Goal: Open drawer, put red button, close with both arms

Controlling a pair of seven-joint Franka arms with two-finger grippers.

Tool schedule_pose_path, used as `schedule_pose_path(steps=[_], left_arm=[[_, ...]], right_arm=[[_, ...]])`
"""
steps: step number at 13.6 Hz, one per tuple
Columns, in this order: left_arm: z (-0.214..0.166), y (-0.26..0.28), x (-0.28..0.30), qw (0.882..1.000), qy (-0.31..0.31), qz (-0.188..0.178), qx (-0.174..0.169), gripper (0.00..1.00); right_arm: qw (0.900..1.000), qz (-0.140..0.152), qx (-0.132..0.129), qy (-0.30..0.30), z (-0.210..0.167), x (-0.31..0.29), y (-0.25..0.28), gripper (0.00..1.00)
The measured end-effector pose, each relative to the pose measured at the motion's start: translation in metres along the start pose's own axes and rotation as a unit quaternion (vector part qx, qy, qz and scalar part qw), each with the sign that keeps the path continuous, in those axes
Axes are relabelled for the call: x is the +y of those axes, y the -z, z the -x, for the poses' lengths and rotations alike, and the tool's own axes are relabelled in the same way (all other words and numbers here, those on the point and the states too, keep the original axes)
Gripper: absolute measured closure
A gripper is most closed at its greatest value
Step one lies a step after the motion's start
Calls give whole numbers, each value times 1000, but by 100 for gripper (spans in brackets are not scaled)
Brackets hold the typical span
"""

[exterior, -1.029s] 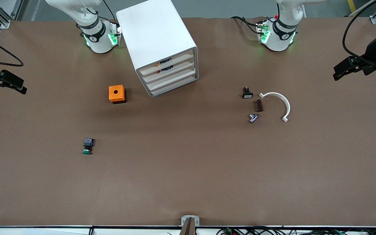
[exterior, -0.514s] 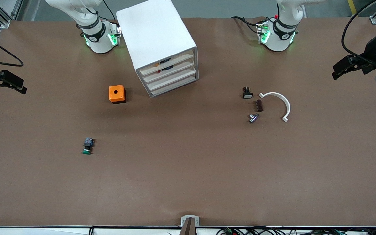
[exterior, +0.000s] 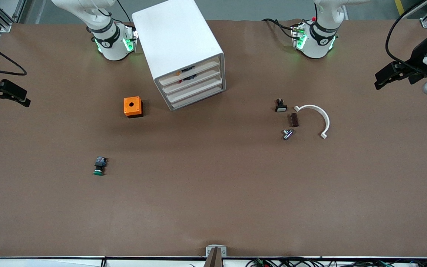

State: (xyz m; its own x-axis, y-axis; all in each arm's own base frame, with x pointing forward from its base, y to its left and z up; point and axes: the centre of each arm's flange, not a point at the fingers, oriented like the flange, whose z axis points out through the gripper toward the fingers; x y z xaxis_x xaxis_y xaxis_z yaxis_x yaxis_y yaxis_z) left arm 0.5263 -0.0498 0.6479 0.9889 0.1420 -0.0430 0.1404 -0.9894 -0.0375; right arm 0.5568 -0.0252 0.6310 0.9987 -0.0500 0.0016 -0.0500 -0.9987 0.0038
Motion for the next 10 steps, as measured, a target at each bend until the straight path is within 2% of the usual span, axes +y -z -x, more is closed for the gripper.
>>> schedule_pose_path(steps=[4,10], left_arm=[[1,1,0,999,-35,0,1,0],[0,3,0,999,-39,1,4,0]], right_arm=[[1000,0,0,1,0,-1,0,0],[1000,0,0,1,0,-1,0,0]])
